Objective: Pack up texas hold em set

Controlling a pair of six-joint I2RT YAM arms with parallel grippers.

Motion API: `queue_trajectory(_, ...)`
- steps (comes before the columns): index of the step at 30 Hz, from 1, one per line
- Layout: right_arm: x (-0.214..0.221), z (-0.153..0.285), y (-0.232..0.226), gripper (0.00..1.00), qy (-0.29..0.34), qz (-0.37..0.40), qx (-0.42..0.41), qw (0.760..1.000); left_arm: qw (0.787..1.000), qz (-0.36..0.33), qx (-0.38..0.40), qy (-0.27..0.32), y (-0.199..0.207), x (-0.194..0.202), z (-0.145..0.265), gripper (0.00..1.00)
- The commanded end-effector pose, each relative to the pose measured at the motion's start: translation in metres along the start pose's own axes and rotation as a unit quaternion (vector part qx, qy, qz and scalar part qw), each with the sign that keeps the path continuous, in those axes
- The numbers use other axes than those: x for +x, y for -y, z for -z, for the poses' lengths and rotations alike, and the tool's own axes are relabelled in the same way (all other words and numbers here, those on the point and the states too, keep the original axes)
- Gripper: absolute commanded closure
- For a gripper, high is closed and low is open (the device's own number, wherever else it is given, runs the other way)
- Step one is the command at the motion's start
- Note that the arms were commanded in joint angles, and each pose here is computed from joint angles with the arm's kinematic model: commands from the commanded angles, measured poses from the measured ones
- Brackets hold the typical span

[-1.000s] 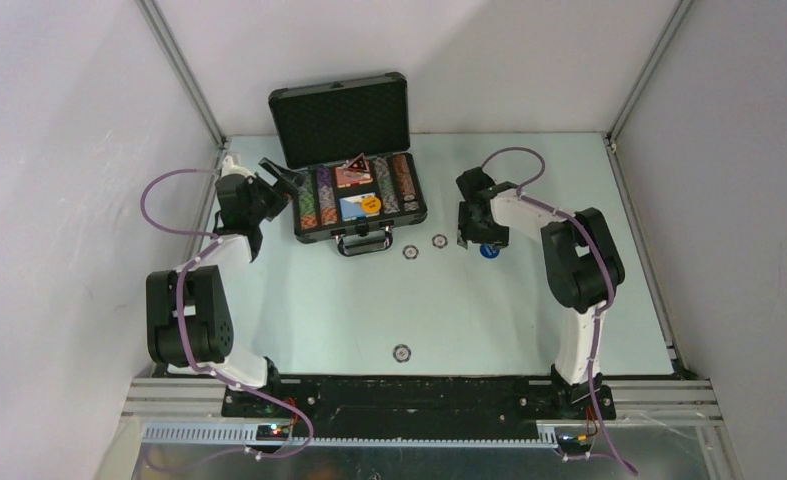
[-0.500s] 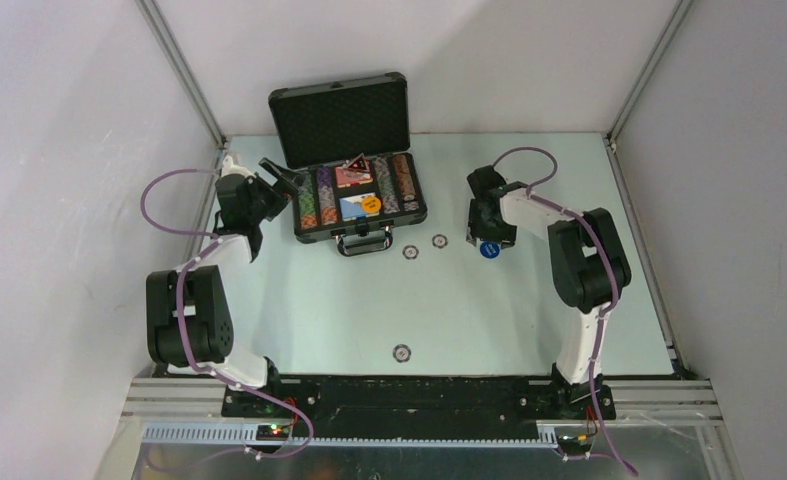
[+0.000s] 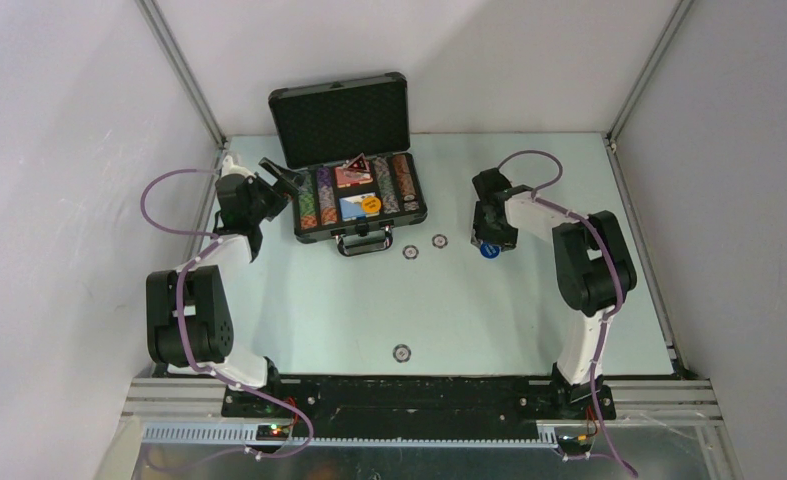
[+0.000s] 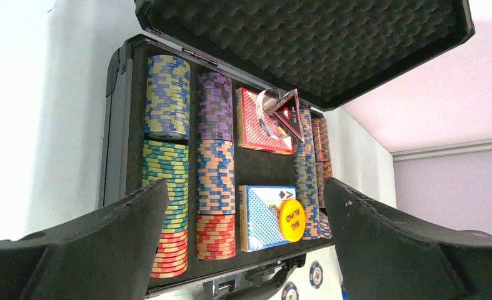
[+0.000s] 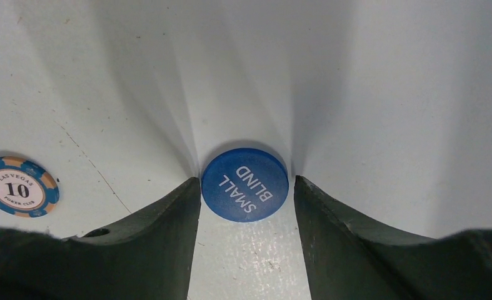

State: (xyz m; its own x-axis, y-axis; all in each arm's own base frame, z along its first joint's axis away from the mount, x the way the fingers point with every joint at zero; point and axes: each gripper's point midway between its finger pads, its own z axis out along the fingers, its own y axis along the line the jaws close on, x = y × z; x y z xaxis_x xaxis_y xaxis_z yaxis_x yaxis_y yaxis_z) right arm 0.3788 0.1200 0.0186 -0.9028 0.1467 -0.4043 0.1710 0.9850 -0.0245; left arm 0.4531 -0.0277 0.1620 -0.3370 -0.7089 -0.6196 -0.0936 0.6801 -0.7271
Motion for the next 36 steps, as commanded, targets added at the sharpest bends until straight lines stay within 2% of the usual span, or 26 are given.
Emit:
queue_trajectory(1, 0.013, -0.005, 0.011, 0.40, -0.018, 0.003, 0.015, 1.000, 1.000, -0.001, 0.020, 0.011, 0.009, -0.010, -0.002, 0.02)
queue_trajectory(11, 0.018, -0.010, 0.010, 0.43, -0.030, 0.007, 0.013, 0.999, 1.000, -0.001, 0.020, 0.010, 0.009, -0.010, -0.002, 0.02)
queue_trajectory(18, 0.018, -0.008, 0.011, 0.50, -0.029, 0.010, 0.016, 0.999, 1.000, 0.000, 0.020, 0.009, 0.010, -0.010, -0.002, 0.02)
queue_trajectory(25, 0.009, 0.001, 0.009, 0.52, -0.008, 0.013, 0.010, 1.000, 1.000, 0.000, 0.020, 0.010, 0.010, -0.010, -0.002, 0.02)
queue_trajectory(36, -0.018, 0.034, -0.043, 0.48, 0.034, 0.052, -0.035, 0.997, 1.000, 0.000, 0.020, 0.009, 0.009, -0.010, -0.002, 0.02)
